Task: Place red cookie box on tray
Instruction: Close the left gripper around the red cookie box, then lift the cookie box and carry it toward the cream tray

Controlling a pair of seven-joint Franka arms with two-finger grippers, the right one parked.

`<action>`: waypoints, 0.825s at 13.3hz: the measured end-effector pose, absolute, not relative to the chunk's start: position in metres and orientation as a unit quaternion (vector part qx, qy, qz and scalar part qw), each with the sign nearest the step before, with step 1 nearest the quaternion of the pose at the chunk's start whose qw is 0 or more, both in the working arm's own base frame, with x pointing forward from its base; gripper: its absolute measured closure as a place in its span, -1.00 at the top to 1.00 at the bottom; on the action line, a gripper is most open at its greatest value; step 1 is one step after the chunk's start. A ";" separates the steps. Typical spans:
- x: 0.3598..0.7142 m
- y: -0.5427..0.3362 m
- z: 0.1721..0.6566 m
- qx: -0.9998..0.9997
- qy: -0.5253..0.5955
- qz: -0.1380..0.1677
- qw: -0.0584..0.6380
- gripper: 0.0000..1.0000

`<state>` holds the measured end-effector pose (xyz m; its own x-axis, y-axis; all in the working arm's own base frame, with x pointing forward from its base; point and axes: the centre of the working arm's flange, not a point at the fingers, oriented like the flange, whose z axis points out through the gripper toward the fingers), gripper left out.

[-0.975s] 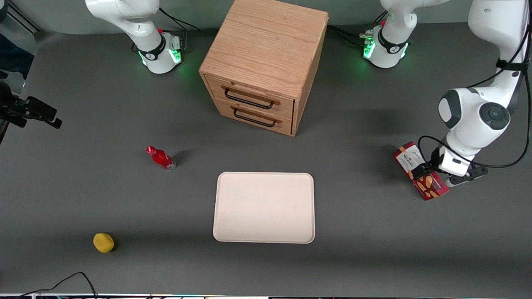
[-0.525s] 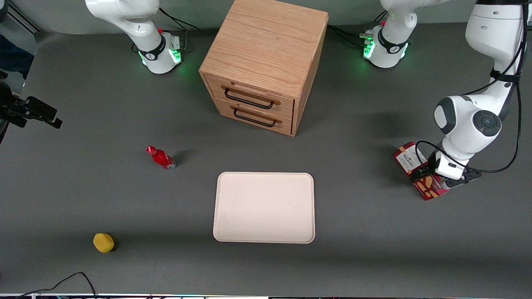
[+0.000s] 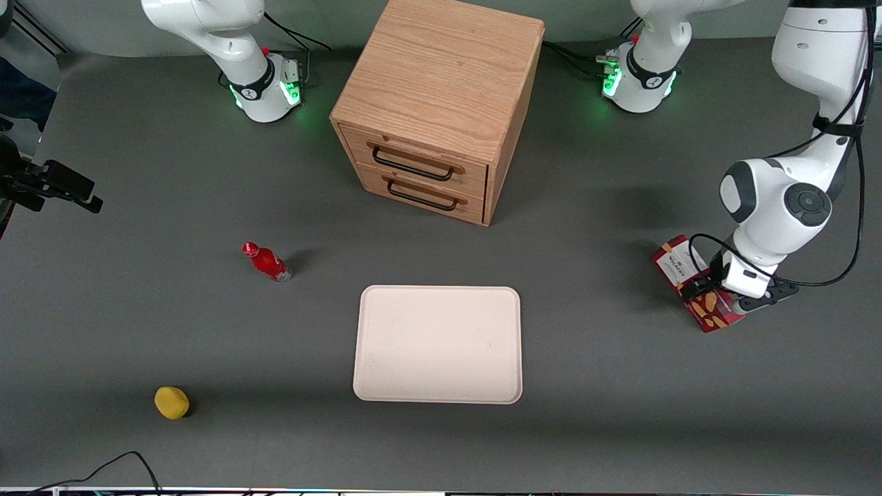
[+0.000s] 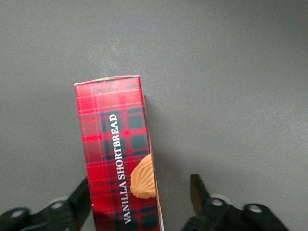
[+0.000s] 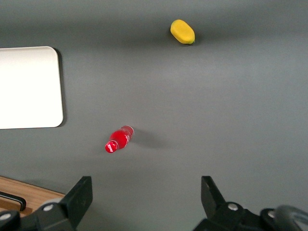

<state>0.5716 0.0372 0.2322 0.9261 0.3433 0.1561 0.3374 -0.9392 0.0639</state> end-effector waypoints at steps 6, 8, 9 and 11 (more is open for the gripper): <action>0.569 0.037 0.241 0.982 0.173 0.067 0.015 -0.26; 0.568 0.037 0.259 0.983 0.173 0.054 0.011 -0.26; 0.566 0.037 0.273 0.984 0.173 0.040 0.008 -0.26; 0.561 0.035 0.314 0.985 0.171 0.010 0.001 -0.26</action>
<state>0.5605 0.0354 0.3141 0.9411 0.3375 0.0198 0.3375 -0.9413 0.0050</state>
